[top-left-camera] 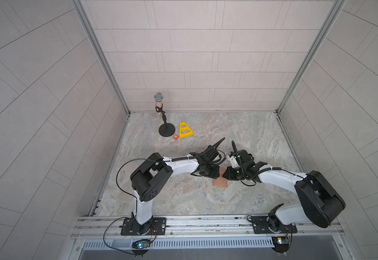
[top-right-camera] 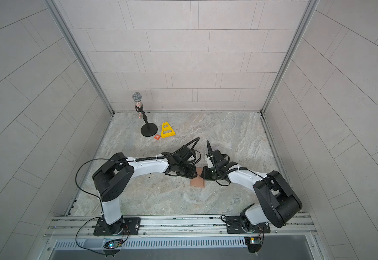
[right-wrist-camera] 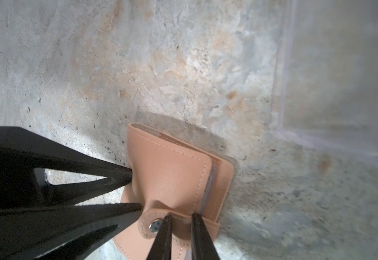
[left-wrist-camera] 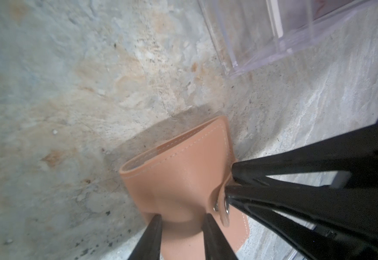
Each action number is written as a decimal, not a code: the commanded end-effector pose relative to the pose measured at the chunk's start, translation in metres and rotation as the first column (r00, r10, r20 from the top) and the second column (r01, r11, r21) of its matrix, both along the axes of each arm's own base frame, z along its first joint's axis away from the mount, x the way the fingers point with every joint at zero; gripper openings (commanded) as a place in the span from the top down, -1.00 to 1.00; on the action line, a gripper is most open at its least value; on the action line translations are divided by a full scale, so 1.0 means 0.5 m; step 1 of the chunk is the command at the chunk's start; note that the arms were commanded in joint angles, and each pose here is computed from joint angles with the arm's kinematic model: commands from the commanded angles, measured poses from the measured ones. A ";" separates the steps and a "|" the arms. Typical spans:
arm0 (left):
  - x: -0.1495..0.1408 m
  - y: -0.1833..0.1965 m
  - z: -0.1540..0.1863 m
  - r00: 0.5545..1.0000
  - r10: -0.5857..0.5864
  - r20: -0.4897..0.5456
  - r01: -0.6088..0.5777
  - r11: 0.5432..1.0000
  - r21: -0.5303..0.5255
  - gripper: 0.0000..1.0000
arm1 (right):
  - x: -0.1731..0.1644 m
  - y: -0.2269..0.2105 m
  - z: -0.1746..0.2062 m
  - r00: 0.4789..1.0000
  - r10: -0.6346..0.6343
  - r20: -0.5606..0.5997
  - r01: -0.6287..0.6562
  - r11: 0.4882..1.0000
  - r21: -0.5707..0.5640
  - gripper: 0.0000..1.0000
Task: Insert credit cards into a card holder
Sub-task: Close the button on the card holder.
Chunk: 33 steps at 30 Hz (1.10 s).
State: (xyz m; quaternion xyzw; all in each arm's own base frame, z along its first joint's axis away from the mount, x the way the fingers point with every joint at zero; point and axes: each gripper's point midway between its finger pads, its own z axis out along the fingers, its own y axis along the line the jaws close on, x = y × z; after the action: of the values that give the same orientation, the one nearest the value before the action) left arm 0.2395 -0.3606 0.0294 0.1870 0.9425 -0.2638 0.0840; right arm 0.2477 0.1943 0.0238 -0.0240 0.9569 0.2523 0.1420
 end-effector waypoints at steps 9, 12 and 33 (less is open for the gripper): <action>-0.017 -0.018 0.061 0.997 0.010 0.074 0.002 0.986 -0.169 0.83 | -0.053 -0.032 -0.098 0.995 0.026 -0.101 -0.041 0.988 -0.148 0.67; -0.010 -0.018 0.068 0.996 0.035 0.083 -0.018 0.981 -0.195 0.97 | -0.053 -0.033 -0.098 0.995 0.026 -0.099 -0.041 0.988 -0.150 0.67; 0.027 -0.017 0.071 0.989 0.107 0.103 -0.078 0.965 -0.252 1.00 | -0.051 -0.032 -0.094 0.995 0.029 -0.097 -0.043 0.988 -0.150 0.67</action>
State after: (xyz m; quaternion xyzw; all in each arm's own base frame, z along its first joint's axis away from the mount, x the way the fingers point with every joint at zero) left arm 0.2499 -0.3658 0.0608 0.1488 0.9088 -0.3513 0.1688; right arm 0.2637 0.2129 0.0279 -0.0536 0.9452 0.2687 0.1775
